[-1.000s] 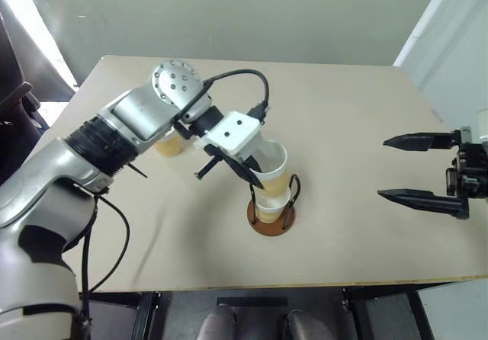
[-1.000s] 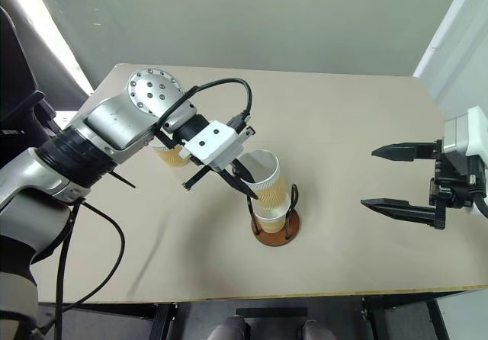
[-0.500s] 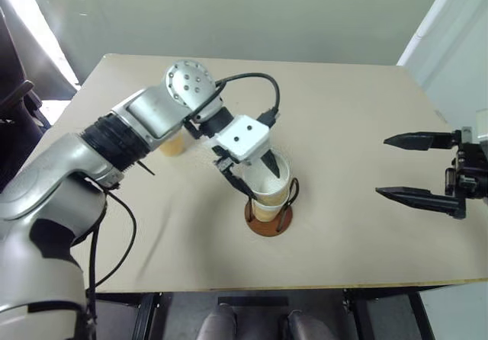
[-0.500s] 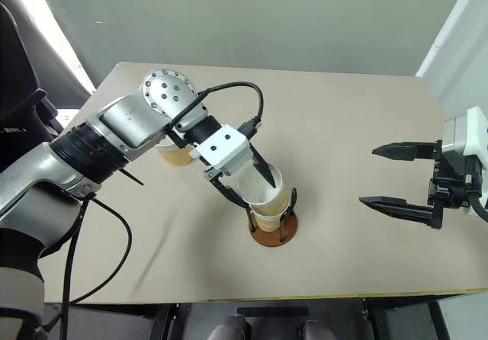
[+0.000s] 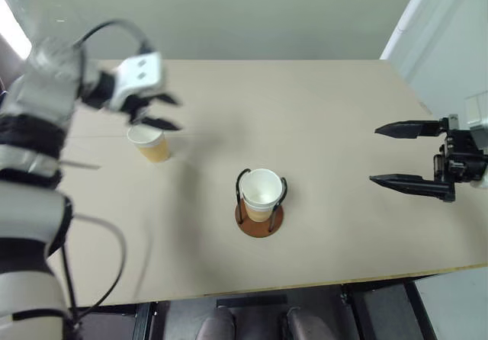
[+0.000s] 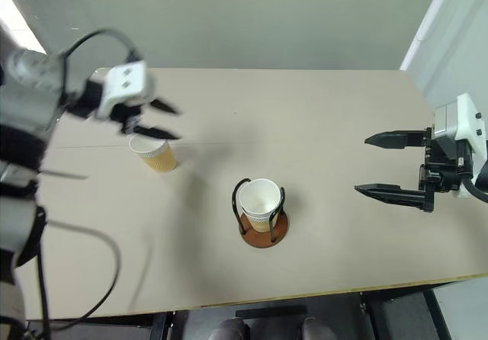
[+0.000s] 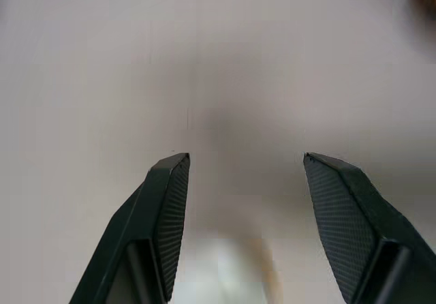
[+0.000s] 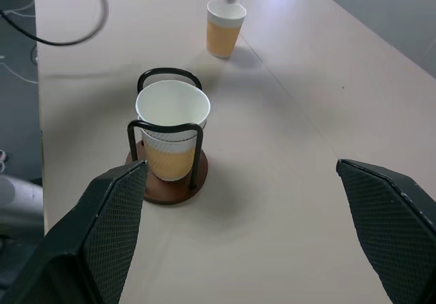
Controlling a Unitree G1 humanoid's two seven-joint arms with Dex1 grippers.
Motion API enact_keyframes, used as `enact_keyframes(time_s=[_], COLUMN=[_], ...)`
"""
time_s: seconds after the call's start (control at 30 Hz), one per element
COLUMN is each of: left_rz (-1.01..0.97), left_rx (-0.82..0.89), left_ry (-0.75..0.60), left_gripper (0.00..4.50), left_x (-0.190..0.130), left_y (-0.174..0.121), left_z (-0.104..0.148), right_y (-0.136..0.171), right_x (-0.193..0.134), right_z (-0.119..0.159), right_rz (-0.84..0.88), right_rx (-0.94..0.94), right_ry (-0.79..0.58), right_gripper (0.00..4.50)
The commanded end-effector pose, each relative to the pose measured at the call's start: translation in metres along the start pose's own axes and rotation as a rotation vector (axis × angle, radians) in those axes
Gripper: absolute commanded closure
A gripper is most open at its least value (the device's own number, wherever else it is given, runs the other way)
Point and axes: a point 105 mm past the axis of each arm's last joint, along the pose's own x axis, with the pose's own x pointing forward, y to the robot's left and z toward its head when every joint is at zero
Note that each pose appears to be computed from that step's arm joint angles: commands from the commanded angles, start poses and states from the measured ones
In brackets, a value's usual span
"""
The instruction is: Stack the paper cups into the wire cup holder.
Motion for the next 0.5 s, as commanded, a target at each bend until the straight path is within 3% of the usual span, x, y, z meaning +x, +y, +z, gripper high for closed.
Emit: enact_keyframes(time_s=[0.03, 0.5], left_rz=[0.089, 0.077], left_rx=[0.002, -0.048], left_ry=[0.087, 0.096], left_gripper=[1.67, 1.67], left_x=[-0.014, 0.036], left_y=[0.008, 0.007], left_z=[-0.018, -0.020], right_y=[-0.003, 0.003], right_x=[0.006, 0.007], right_z=[0.008, 0.013], right_rz=[0.028, 0.046], right_rx=[-0.056, -0.062], right_ry=[-0.017, -0.003], right_gripper=[0.00, 0.00])
